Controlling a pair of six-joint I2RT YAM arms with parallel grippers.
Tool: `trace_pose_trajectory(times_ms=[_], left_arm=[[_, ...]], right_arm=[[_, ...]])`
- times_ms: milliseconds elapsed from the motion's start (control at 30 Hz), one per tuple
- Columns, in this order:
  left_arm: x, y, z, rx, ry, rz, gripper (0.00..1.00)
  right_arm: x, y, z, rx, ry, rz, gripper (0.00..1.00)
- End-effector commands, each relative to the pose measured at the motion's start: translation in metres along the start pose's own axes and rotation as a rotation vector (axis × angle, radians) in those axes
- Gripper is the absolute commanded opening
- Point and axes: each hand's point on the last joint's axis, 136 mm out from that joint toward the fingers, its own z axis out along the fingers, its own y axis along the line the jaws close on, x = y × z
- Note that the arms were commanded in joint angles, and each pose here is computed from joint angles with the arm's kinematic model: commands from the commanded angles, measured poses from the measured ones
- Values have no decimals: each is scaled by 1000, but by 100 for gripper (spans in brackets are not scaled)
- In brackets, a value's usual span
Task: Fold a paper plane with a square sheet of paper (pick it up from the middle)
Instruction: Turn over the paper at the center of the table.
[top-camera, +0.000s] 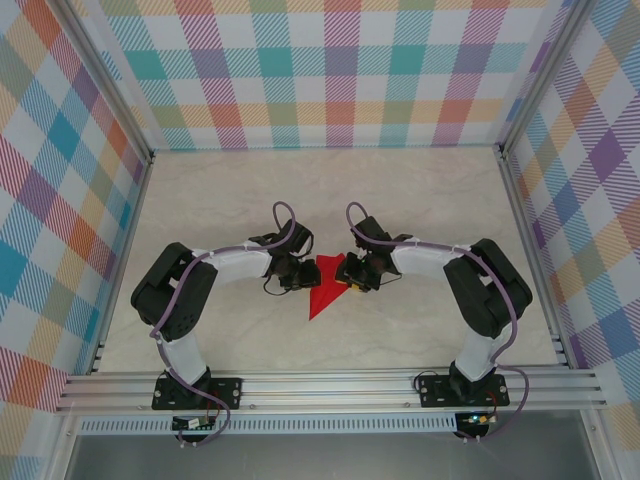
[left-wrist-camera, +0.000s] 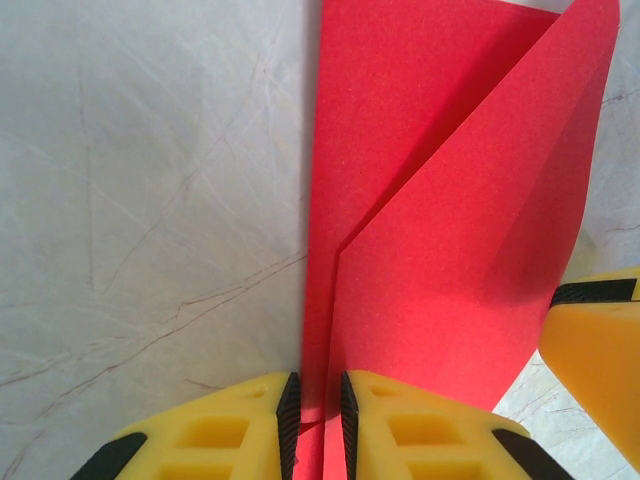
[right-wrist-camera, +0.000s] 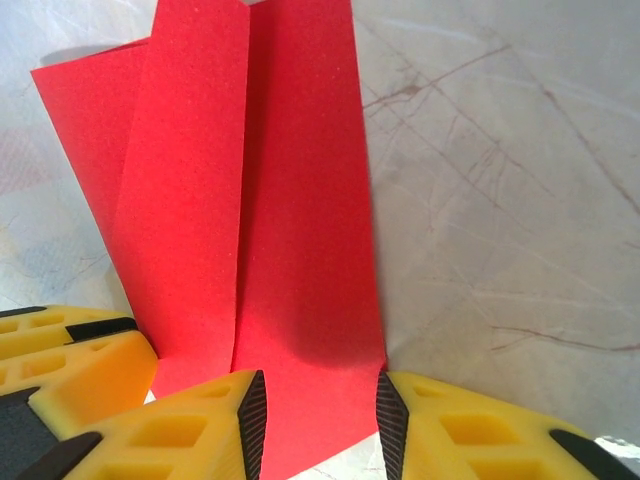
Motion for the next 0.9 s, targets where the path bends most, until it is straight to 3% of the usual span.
trace_pose_trajectory(times_ms=[0, 400, 533, 867], left_arm=[[19, 9, 16, -17, 86, -5, 22], [21, 10, 17, -5, 88, -23, 21], [14, 2, 16, 62, 68, -42, 21], [4, 4, 5, 151, 14, -125, 21]], right_arm=[[7, 16, 14, -53, 44, -41, 37], [-4, 45, 6, -173, 1, -56, 40], [-8, 54, 3, -218, -13, -59, 42], [-11, 45, 8, -264, -33, 16, 48]])
